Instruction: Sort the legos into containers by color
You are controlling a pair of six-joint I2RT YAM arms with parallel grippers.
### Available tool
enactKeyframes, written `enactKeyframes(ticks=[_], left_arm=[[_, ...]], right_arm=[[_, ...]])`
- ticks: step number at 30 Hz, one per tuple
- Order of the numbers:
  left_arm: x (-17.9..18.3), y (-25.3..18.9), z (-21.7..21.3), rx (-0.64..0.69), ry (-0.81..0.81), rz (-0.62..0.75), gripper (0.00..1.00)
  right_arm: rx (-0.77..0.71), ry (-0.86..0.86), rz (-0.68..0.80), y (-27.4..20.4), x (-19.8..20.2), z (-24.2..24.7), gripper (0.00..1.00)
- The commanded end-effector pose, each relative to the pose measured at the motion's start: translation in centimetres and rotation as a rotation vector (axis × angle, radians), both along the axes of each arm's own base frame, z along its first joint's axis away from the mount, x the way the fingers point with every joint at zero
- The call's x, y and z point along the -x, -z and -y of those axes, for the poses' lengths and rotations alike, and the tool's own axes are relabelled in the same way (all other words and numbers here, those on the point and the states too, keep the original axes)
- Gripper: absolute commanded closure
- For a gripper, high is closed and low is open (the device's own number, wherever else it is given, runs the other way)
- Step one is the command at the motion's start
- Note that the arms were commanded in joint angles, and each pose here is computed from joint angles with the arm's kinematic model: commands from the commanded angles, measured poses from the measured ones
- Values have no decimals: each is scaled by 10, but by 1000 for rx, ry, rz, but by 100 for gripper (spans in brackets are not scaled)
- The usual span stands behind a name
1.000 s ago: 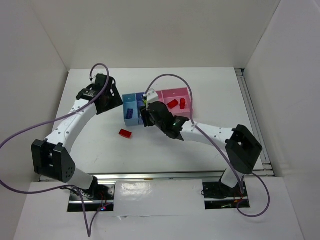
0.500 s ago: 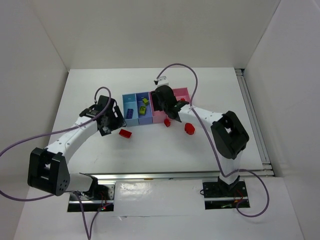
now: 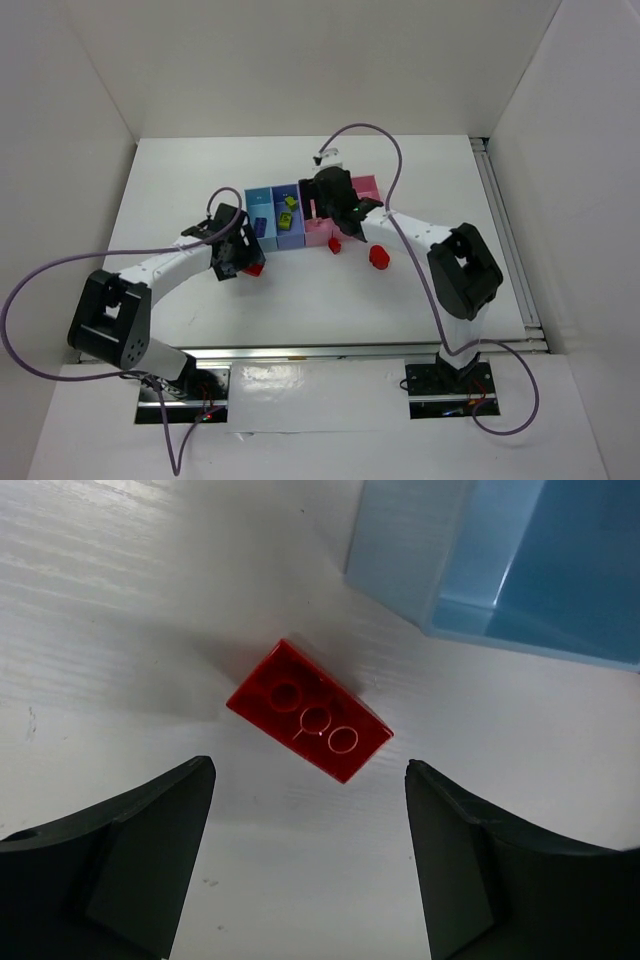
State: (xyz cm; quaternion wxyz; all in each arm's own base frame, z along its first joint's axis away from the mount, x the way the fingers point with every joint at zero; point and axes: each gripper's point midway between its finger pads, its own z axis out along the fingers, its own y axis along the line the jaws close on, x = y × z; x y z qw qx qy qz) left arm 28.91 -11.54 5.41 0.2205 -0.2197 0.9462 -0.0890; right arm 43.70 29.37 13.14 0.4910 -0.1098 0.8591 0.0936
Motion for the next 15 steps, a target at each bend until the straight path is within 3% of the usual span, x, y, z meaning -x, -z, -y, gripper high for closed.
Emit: enactKeyframes(ticks=[1,10,15], left_arm=[[-13,8,6,3,-19,25,13],[-18,28,9,-22,-48,4,16],[-18,37,8,-35,-61,-20,30]], right_arm=[[-78,65,99,-60,6,20,15],[-104,83,114,-82,48,54,15],[-81,109,73,-72,63,72,15]])
